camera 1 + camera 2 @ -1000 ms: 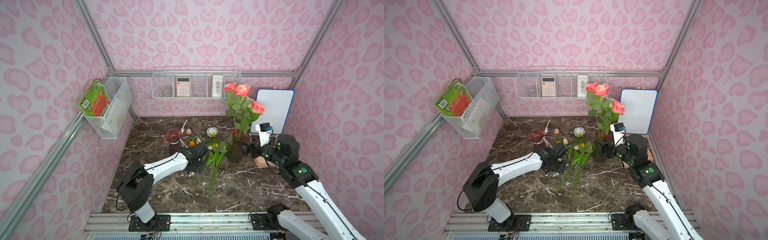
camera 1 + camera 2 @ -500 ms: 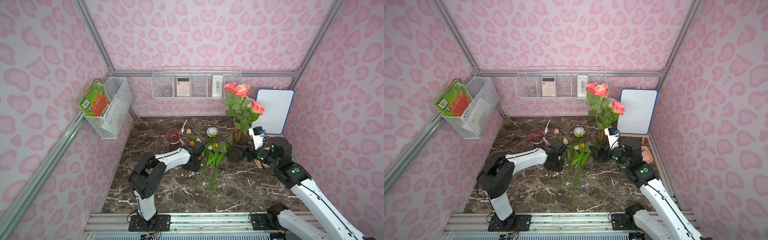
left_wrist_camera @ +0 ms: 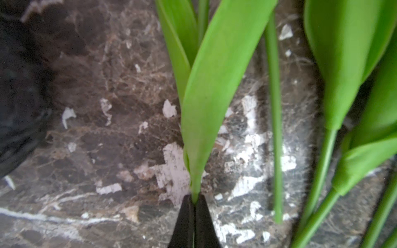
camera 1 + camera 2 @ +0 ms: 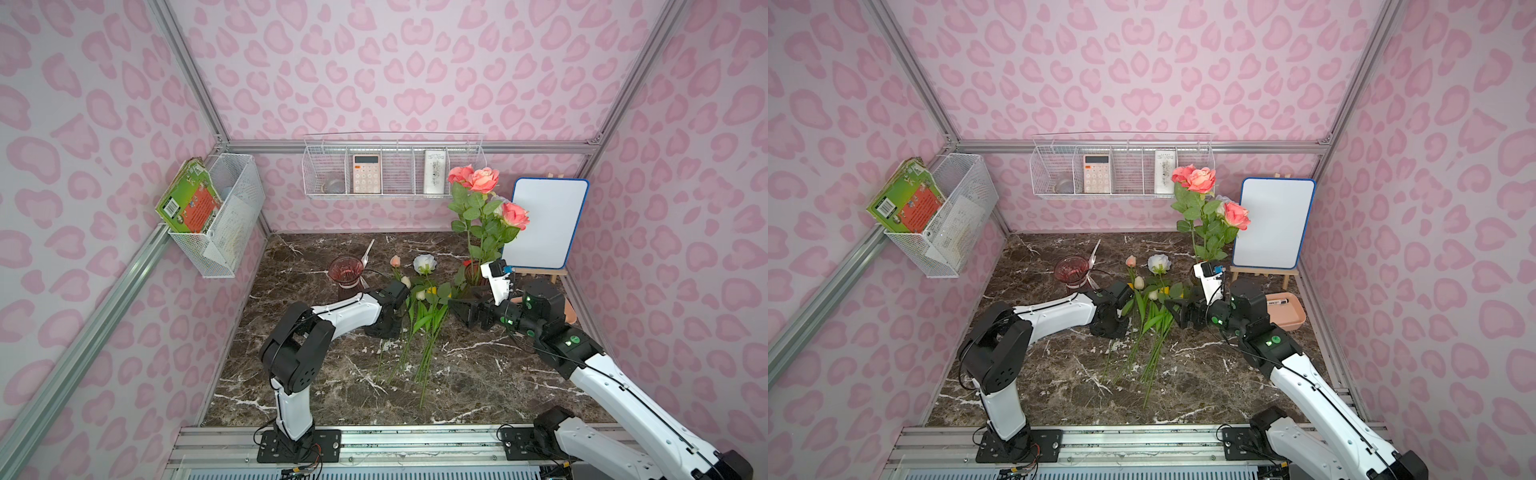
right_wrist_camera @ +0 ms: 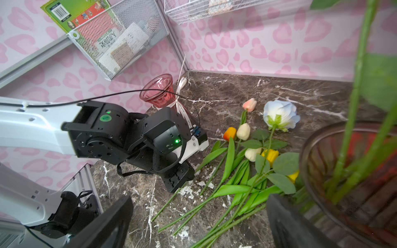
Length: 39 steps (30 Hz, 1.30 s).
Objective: Arrange the flowers in different vases according to their variety
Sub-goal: Pick up the flower at the center of the board, then insert the flower into the vase.
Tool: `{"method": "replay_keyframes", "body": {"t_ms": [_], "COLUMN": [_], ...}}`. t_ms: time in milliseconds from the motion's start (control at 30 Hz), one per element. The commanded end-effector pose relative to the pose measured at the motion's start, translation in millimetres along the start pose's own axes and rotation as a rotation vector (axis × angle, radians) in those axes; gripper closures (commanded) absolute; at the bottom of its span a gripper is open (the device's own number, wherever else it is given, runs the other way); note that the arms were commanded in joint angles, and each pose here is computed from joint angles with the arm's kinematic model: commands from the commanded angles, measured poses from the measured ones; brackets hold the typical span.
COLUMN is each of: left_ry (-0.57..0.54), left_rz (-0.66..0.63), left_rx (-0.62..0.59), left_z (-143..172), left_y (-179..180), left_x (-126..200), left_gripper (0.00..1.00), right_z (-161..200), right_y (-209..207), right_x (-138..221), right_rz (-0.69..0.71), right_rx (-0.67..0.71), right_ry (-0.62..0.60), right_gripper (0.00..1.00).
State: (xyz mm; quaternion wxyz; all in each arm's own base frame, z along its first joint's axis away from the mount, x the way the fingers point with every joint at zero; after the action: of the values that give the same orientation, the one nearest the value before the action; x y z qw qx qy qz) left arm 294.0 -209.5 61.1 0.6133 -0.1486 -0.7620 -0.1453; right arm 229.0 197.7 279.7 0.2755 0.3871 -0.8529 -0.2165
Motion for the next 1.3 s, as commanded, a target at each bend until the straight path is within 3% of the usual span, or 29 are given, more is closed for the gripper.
{"method": "replay_keyframes", "body": {"t_ms": [0,233,467,867,1267], "left_ry": [-0.005,-0.085,-0.243,-0.554,-0.867], "left_rz": [-0.035,-0.042,-0.045,-0.040,-0.095], "left_rx": [-0.023,-0.040,0.009,0.084,0.055], "left_z": [0,-10,-11,-7,-32], "left_y": [6,10,20,38,50], "left_x": [15,56,112,208,278], "left_gripper": [1.00,1.00,1.00,1.00,1.00], "right_z": [12,45,57,57,50], "right_y": [3,-18,-31,-55,-69], "right_x": [-12,-24,-28,-25,-11], "right_rz": [-0.015,0.021,0.055,0.128,0.053], "right_rx": [0.015,-0.059,-0.126,-0.238,-0.432], "right_ry": [0.026,0.085,0.095,0.040,-0.053], "right_gripper": [0.01,0.01,0.01,0.01,0.01]}}
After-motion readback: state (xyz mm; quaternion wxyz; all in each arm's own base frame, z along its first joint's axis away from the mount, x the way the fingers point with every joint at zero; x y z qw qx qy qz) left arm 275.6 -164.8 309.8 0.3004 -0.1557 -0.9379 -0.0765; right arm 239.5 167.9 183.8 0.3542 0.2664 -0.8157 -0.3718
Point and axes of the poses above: each gripper's point midway between its finger pads, its own x axis back along the fingers, its own y axis along the line the jaws close on, z = x × y, the point moved 4 cm from there along x, back along the fingers, and after that the axes turned 14 degrees about -x, right-handed, at the moved point
